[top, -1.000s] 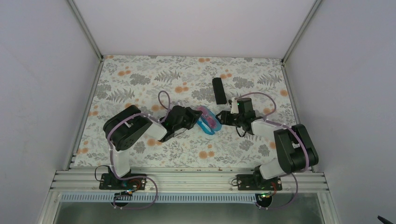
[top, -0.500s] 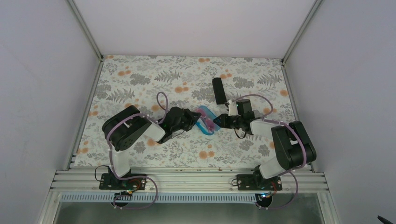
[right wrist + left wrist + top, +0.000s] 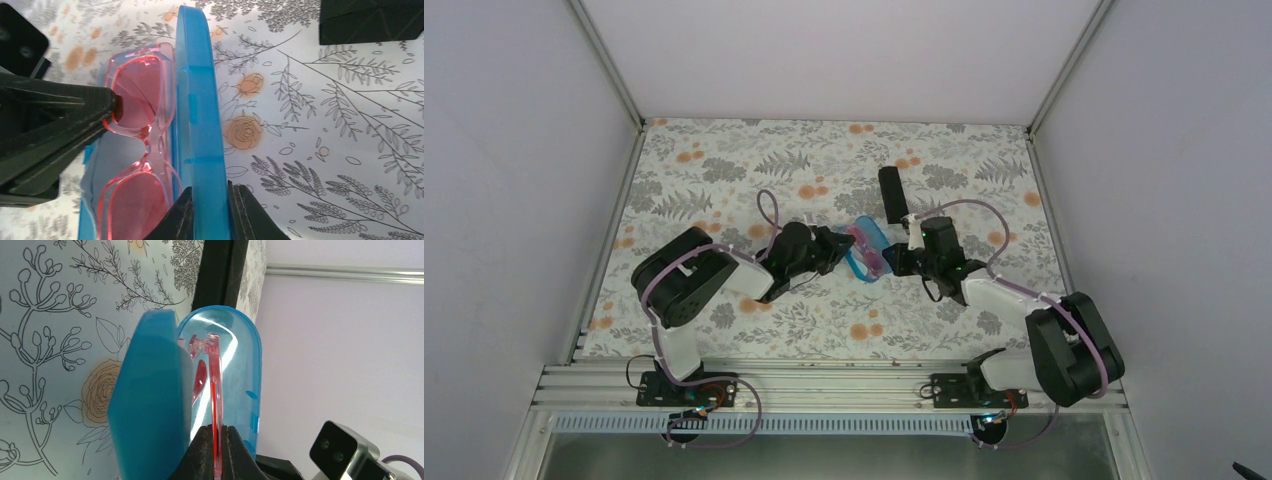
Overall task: Organize the sunglasses
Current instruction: Place the sunglasses in the sunglasses case.
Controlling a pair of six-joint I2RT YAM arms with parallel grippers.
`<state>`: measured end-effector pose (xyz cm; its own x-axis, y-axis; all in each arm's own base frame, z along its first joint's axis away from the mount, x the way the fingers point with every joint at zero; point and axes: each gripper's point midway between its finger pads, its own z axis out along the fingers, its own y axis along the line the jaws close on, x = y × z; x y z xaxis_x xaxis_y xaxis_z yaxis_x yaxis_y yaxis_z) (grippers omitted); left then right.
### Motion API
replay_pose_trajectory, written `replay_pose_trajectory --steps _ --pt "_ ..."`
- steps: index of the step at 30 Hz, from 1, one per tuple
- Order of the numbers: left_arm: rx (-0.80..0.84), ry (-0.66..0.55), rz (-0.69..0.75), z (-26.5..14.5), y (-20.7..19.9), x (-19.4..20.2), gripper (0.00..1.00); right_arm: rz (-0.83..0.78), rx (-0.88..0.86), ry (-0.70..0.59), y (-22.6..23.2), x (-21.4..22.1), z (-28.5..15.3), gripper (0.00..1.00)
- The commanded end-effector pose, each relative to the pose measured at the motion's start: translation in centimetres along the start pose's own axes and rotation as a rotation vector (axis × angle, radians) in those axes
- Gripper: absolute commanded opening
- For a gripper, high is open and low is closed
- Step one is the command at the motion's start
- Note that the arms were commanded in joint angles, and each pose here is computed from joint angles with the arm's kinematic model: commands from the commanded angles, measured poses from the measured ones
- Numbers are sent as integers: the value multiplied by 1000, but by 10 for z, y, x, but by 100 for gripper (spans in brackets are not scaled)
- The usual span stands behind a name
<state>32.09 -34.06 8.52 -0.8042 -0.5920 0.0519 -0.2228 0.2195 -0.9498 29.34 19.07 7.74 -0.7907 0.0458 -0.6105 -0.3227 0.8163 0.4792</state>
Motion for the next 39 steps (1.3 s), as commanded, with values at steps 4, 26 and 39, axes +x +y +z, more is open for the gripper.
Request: replay_pose_trajectory --steps 4,26,39 --pt "14 75 80 2 -14 5 2 -106 249 -63 -16 -8 2 14" --pt "-35 156 138 3 -5 -4 2 -239 464 -103 -2 -10 5 15" --pt "-98 170 151 13 14 -22 2 -259 475 -101 2 -9 8 15"
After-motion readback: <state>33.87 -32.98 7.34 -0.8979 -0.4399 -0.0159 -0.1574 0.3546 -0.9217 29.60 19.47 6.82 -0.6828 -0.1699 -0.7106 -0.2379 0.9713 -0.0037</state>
